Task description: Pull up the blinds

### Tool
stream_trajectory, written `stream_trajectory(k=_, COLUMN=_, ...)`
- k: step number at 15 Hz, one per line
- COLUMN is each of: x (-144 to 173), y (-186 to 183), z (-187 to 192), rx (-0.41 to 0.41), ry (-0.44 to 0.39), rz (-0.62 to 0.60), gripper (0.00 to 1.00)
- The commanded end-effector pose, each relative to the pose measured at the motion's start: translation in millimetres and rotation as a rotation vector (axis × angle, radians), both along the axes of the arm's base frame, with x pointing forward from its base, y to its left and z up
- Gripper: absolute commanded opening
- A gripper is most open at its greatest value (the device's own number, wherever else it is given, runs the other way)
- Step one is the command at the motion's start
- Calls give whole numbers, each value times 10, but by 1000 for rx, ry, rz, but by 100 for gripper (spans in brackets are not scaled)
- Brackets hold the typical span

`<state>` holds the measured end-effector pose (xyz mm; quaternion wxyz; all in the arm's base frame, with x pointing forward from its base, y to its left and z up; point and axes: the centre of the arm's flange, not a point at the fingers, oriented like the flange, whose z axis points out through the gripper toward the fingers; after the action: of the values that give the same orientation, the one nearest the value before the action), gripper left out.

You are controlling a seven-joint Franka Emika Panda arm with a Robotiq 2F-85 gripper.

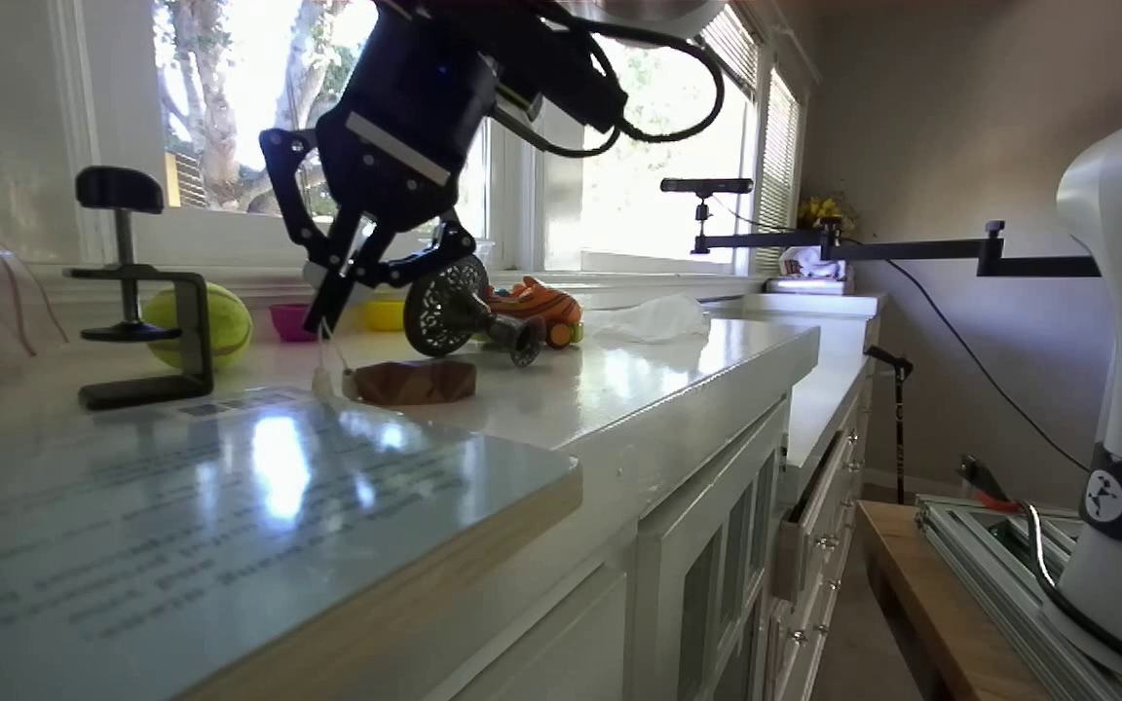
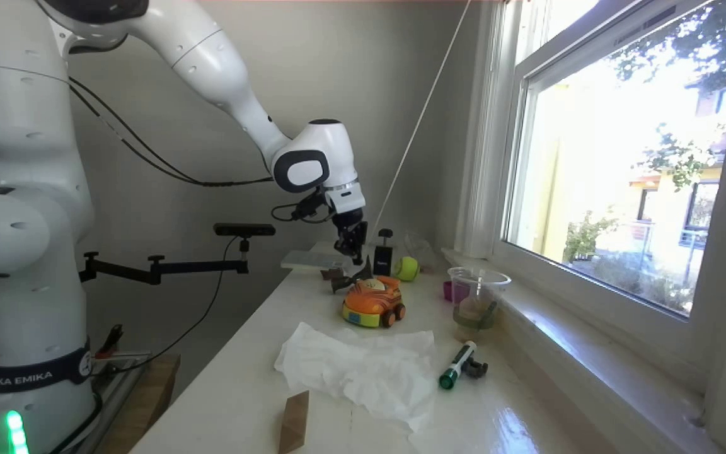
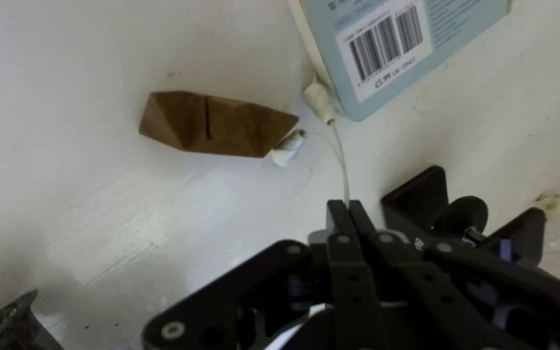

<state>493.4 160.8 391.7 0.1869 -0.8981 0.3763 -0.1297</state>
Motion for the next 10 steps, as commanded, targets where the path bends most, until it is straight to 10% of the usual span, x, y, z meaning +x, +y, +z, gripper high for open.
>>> stream_trajectory(k=1, x=-30, y=99, z=-268, rx=49, ry=60, rz=32, gripper=0)
stream_trajectory(k=10, x=-181, y=264, z=-648, rx=209, ry=146, rz=27, gripper=0)
